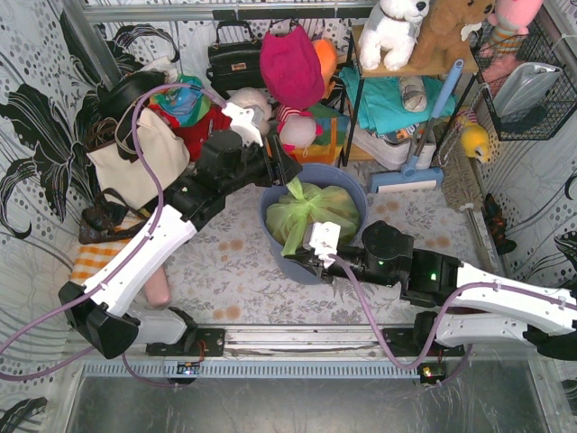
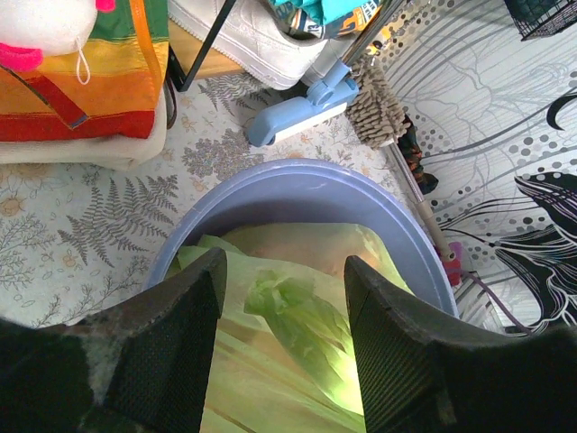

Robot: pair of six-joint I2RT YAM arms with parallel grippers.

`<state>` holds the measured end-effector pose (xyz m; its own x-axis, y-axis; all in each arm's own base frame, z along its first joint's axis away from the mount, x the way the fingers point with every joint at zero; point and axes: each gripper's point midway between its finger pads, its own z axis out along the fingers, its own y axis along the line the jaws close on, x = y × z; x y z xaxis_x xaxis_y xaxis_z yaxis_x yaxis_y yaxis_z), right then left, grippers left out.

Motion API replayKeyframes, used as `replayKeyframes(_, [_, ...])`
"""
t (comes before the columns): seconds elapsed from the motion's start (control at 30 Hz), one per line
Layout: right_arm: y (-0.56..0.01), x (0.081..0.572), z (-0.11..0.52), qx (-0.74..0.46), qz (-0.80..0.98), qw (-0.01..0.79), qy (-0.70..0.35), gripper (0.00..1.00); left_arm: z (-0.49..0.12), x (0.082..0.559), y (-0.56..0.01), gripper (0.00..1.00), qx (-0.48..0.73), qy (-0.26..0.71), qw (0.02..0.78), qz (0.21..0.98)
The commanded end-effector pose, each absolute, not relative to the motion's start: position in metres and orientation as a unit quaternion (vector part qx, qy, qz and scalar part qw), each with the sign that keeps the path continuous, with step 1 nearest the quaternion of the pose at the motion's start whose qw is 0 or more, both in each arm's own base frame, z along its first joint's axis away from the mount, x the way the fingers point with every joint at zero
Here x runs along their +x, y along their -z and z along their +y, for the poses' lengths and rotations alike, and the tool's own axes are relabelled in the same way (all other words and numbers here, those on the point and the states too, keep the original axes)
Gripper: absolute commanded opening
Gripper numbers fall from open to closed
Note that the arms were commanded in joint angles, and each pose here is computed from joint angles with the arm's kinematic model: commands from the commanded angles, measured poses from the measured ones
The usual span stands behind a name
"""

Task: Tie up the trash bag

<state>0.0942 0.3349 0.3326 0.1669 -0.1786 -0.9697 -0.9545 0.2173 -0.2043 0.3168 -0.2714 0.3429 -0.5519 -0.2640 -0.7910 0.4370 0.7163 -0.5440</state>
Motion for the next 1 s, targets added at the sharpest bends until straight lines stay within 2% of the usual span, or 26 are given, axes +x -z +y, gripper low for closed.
replayKeyframes(0.0, [-0.338, 0.099, 0.340, -0.504, 0.541, 0.576, -0.347, 0.00, -0.267, 0.312, -0.358, 0.63, 0.047, 0.385, 0.482, 0.786])
replayKeyframes(0.13, [-0.338, 0.108, 0.339, -0.493, 0.548, 0.589, -0.330, 0.00, -0.271, 0.302, -0.361, 0.60, 0.053, 0.409, 0.472, 0.779])
replayKeyframes(0.23, [-0.339, 0.111, 0.338, -0.490, 0.546, 0.598, -0.323, 0.00, -0.273, 0.296, -0.362, 0.50, 0.055, 0.424, 0.469, 0.773])
replayKeyframes(0.43, [-0.338, 0.121, 0.333, -0.513, 0.519, 0.626, -0.274, 0.00, -0.280, 0.294, -0.374, 0.20, 0.069, 0.449, 0.474, 0.754])
replayKeyframes(0.47, [-0.339, 0.119, 0.334, -0.527, 0.501, 0.631, -0.271, 0.00, -0.282, 0.295, -0.377, 0.14, 0.073, 0.451, 0.478, 0.750])
replayKeyframes(0.5, [-0.342, 0.116, 0.335, -0.540, 0.481, 0.637, -0.269, 0.00, -0.283, 0.298, -0.382, 0.03, 0.076, 0.452, 0.484, 0.745])
replayKeyframes(0.53, [-0.345, 0.111, 0.337, -0.555, 0.454, 0.642, -0.271, 0.00, -0.284, 0.302, -0.387, 0.00, 0.079, 0.451, 0.491, 0.741])
replayKeyframes(0.77, [-0.359, 0.085, 0.346, -0.661, 0.299, 0.646, -0.237, 0.00, -0.304, 0.337, -0.429, 0.00, 0.116, 0.442, 0.549, 0.700])
replayKeyframes(0.97, [-0.354, 0.072, 0.345, -0.686, 0.249, 0.641, -0.239, 0.00, -0.321, 0.364, -0.415, 0.00, 0.121, 0.433, 0.543, 0.710])
